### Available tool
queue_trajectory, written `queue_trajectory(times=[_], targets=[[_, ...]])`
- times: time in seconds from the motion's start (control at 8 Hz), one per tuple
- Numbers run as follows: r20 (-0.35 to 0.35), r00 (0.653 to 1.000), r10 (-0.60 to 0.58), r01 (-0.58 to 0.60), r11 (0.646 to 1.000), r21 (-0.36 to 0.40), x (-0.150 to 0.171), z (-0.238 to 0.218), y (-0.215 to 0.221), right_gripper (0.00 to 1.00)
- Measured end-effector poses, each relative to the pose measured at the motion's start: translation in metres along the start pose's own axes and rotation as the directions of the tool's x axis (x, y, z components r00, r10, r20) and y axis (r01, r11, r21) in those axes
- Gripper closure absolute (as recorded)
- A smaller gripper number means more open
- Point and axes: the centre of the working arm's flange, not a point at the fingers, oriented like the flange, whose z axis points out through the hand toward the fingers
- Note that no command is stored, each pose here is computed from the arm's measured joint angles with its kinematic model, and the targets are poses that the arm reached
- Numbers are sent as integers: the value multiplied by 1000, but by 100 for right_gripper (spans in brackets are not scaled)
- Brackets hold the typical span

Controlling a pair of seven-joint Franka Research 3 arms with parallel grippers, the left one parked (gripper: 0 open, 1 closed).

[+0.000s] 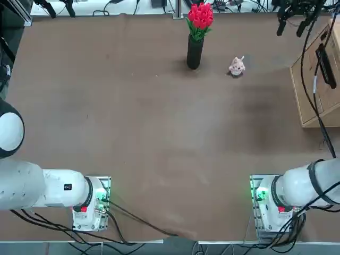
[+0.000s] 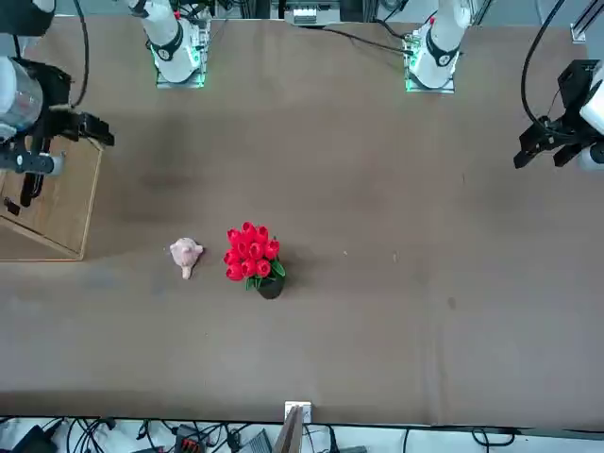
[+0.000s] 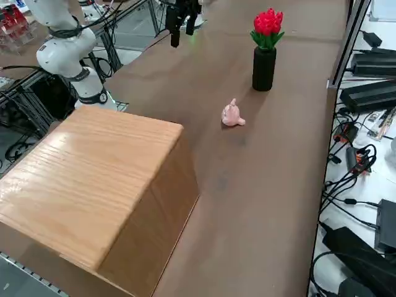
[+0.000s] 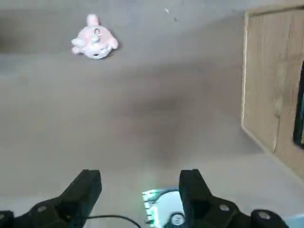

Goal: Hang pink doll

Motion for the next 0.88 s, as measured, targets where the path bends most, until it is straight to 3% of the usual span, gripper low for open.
queue_trajectory(times=[0.25,0.38,0.62,0.88], targets=[[-4,982,188,-188,982,0,14,23,-36,0],[-13,953,303,-303,953,10,23,37,-50,0],[-35,832,554,-550,832,71,44,76,-86,0],[-39,666,745,-734,663,145,61,120,-117,0]])
